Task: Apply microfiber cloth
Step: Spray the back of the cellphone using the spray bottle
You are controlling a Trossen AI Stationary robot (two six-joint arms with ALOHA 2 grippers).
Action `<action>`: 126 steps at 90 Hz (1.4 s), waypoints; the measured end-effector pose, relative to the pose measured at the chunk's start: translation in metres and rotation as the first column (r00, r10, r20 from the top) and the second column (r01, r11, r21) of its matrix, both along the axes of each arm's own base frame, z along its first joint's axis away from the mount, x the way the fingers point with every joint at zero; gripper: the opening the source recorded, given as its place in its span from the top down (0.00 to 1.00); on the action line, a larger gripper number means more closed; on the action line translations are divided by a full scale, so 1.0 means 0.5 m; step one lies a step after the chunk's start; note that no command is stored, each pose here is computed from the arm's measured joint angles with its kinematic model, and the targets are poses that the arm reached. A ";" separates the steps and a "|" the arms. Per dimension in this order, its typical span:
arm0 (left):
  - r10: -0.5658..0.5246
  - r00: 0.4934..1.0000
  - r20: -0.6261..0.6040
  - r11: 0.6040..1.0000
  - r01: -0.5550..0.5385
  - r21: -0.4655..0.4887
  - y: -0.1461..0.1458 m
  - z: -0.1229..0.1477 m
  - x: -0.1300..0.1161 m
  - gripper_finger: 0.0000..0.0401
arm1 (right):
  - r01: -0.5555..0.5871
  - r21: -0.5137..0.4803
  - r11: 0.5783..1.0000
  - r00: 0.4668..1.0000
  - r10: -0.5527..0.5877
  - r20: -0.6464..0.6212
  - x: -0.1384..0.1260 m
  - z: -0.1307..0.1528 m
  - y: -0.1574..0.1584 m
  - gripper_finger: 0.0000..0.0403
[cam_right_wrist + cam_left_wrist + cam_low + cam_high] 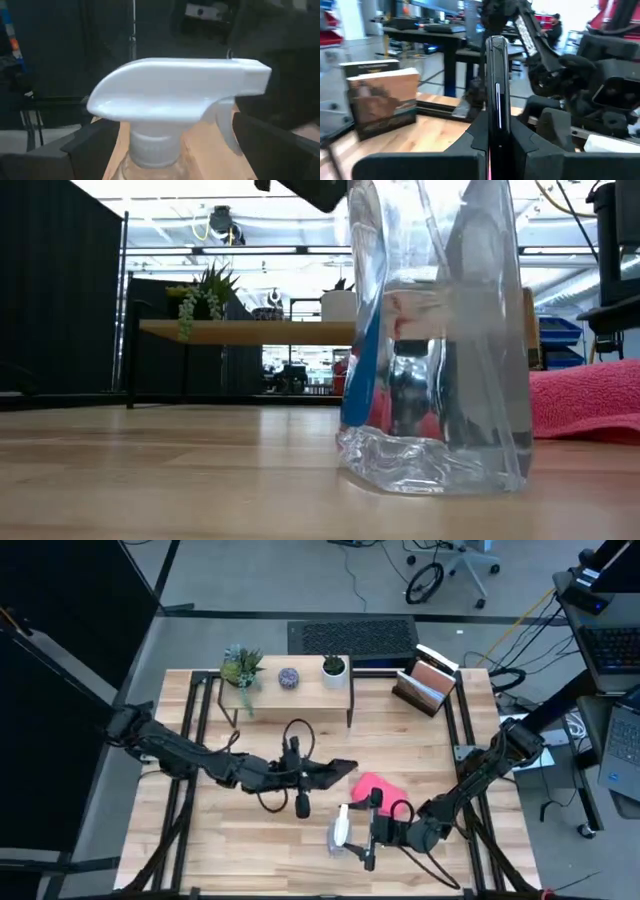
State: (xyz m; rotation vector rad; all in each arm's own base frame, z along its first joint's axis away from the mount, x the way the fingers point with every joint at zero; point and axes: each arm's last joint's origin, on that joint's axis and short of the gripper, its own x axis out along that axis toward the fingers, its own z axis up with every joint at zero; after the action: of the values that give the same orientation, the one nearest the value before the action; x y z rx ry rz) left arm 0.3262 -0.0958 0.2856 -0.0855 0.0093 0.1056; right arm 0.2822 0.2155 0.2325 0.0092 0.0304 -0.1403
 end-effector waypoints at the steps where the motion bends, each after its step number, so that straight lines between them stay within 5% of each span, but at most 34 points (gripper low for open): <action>1: 0.000 1.000 -0.002 1.000 0.000 0.000 0.001 -0.002 0.001 0.97 | 0.000 0.000 1.000 1.000 0.000 0.000 0.000 0.000 0.000 0.08; 47: -0.130 0.991 0.034 0.991 0.130 -0.012 -0.003 -0.009 0.015 0.97 | -0.020 -0.018 1.000 1.000 0.019 -0.008 0.000 -0.001 0.001 0.10; 90: -0.154 0.987 0.037 0.988 0.155 -0.012 -0.004 -0.008 0.015 0.97 | -0.045 -0.015 0.999 0.999 0.045 -0.016 0.000 -0.002 0.002 0.41; 126: -0.147 0.989 0.030 0.989 0.146 0.015 -0.004 -0.009 0.014 0.97 | -0.039 -0.069 0.997 0.998 0.036 -0.055 -0.003 0.001 -0.005 0.23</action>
State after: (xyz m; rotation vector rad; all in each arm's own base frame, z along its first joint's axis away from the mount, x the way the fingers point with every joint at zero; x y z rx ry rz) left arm 0.3334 -0.0977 0.2812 -0.0730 -0.0163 -0.0427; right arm 0.2808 0.2130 0.2331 -0.0650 0.0791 -0.1041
